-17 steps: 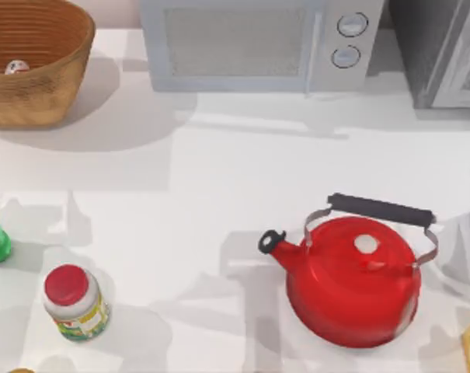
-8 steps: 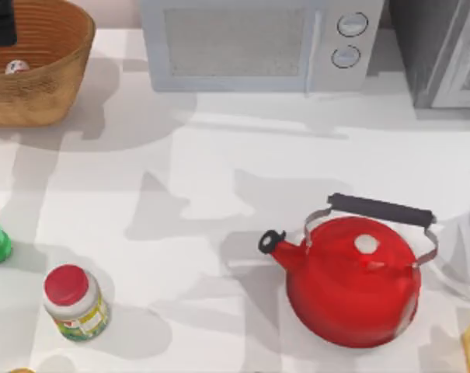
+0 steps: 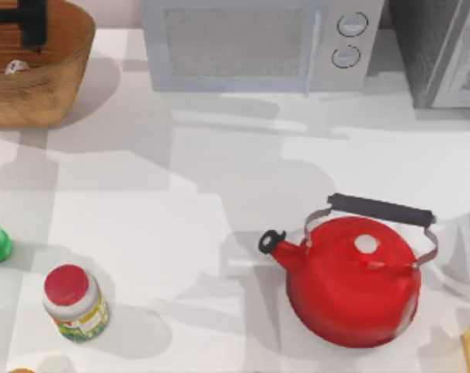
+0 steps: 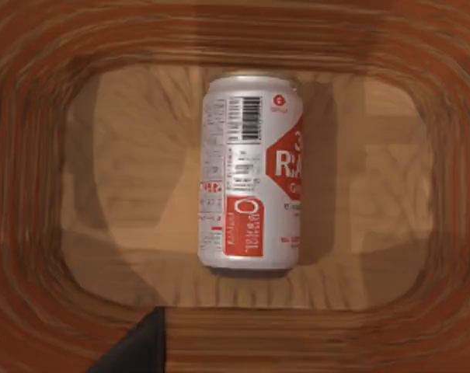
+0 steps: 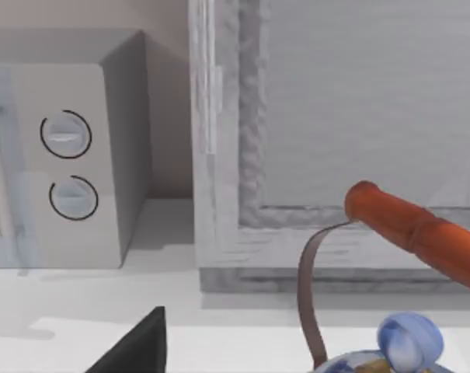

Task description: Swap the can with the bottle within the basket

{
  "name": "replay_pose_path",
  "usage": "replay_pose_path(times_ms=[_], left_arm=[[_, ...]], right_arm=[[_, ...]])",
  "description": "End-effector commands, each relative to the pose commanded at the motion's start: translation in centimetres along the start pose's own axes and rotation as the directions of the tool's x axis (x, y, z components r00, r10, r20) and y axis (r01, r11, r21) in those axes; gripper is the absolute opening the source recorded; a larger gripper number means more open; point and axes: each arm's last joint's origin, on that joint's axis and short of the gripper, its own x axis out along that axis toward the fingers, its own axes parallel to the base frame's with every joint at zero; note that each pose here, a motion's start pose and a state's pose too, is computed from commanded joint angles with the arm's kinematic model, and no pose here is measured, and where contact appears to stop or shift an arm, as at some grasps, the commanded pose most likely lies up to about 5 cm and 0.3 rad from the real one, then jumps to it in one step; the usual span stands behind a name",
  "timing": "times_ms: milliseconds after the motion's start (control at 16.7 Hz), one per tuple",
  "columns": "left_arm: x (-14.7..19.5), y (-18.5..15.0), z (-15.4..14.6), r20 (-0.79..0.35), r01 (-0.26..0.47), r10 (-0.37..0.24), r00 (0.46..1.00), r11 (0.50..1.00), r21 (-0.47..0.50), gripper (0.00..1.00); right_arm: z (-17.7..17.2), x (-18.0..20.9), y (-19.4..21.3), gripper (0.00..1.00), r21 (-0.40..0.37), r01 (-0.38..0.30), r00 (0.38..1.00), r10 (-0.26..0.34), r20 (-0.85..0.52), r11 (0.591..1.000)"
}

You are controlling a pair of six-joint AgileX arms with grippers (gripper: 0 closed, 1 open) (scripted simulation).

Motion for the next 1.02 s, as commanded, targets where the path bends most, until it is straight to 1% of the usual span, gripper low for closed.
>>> replay_pose_path(times_ms=[180, 360, 660, 1020], left_arm=[[3.5, 0.9, 1.2, -0.081, 0.0, 0.001, 0.997, 1.0, 0.012, 1.0], [5.6, 1.7, 1.8, -0.127, 0.001, 0.002, 0.992, 1.0, 0.025, 1.0], [6.8, 2.3, 2.2, -0.152, 0.002, 0.004, 0.988, 0.999, 0.036, 1.0], [6.9, 2.0, 2.2, -0.15, 0.004, 0.003, 0.989, 0.999, 0.041, 1.0]], right_arm=[[0.0, 0.0, 0.0, 1.0, 0.0, 0.0, 1.0, 0.0, 0.0, 1.0], [0.0, 0.0, 0.0, 1.0, 0.0, 0.0, 1.0, 0.0, 0.0, 1.0], [0.0, 0.0, 0.0, 1.0, 0.0, 0.0, 1.0, 0.0, 0.0, 1.0], [0.0, 0.0, 0.0, 1.0, 0.0, 0.0, 1.0, 0.0, 0.0, 1.0]])
